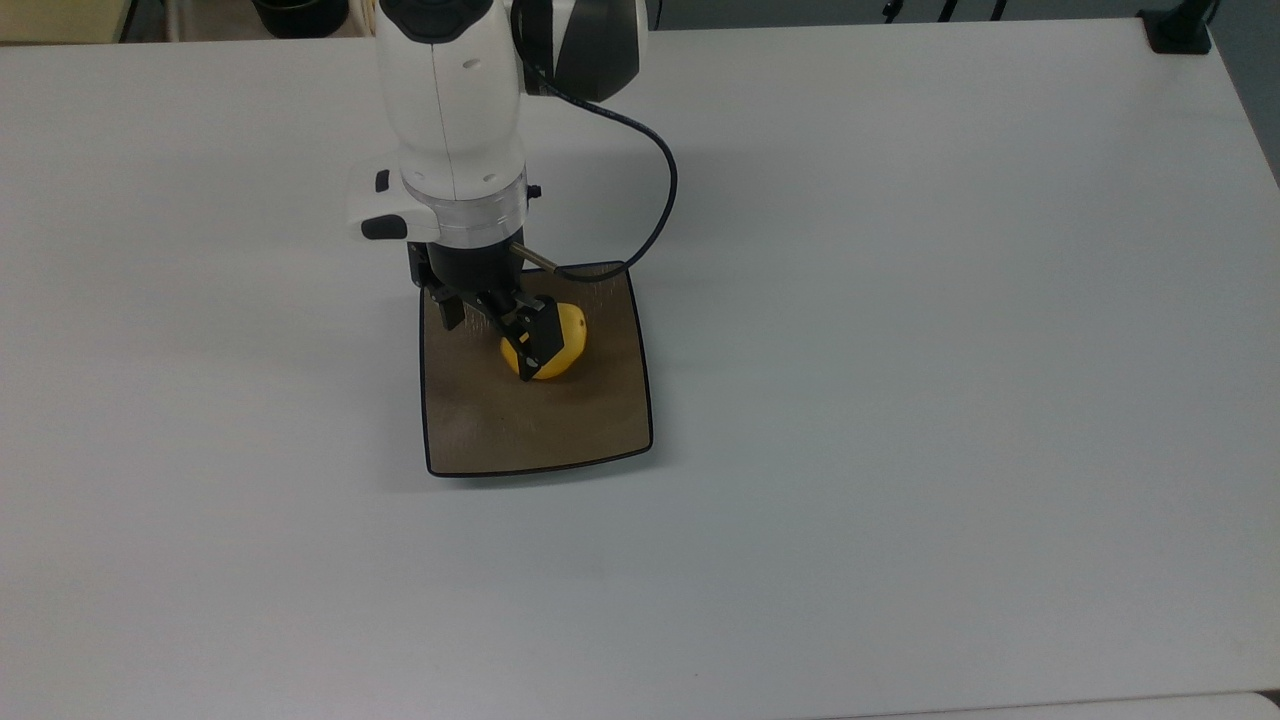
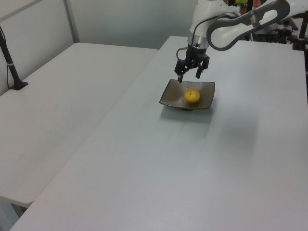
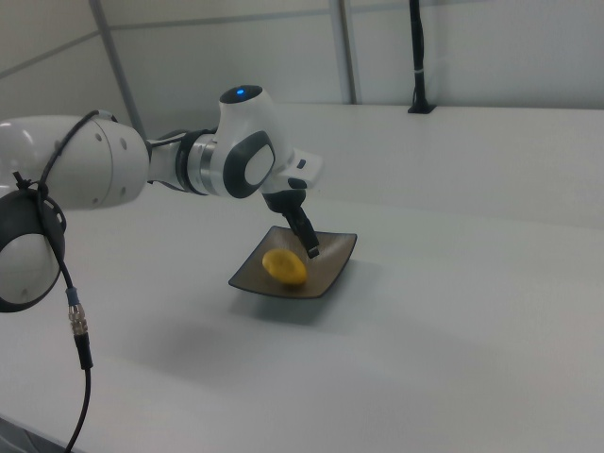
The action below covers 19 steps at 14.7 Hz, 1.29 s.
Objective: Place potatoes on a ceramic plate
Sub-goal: 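Carry the potato over the brown plate and lower it onto it, then open the gripper and raise it away from the plate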
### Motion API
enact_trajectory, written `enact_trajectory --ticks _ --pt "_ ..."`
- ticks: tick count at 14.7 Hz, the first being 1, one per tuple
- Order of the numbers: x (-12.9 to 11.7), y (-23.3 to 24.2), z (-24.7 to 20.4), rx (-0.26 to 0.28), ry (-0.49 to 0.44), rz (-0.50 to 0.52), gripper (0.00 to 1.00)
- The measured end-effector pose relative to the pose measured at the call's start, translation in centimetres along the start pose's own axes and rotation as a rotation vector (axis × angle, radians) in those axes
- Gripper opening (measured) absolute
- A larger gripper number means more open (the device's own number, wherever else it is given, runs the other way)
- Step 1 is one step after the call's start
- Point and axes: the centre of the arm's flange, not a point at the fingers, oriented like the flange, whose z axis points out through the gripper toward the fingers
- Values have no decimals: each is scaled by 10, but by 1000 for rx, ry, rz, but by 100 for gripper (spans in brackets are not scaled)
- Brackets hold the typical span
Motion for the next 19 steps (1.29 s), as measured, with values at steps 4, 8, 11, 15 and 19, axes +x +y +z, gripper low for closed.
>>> enact_trajectory --ticks 4,8,11,15,19 --pt "-20 1 -37 -76 -111 -233 100" --pt "-44 5 -81 -115 -207 -459 100" --pt "-65 16 -110 -116 -229 -611 100" --pt "-89 31 -144 -72 -217 -646 100" --pt "-92 42 -160 -19 -215 -608 100"
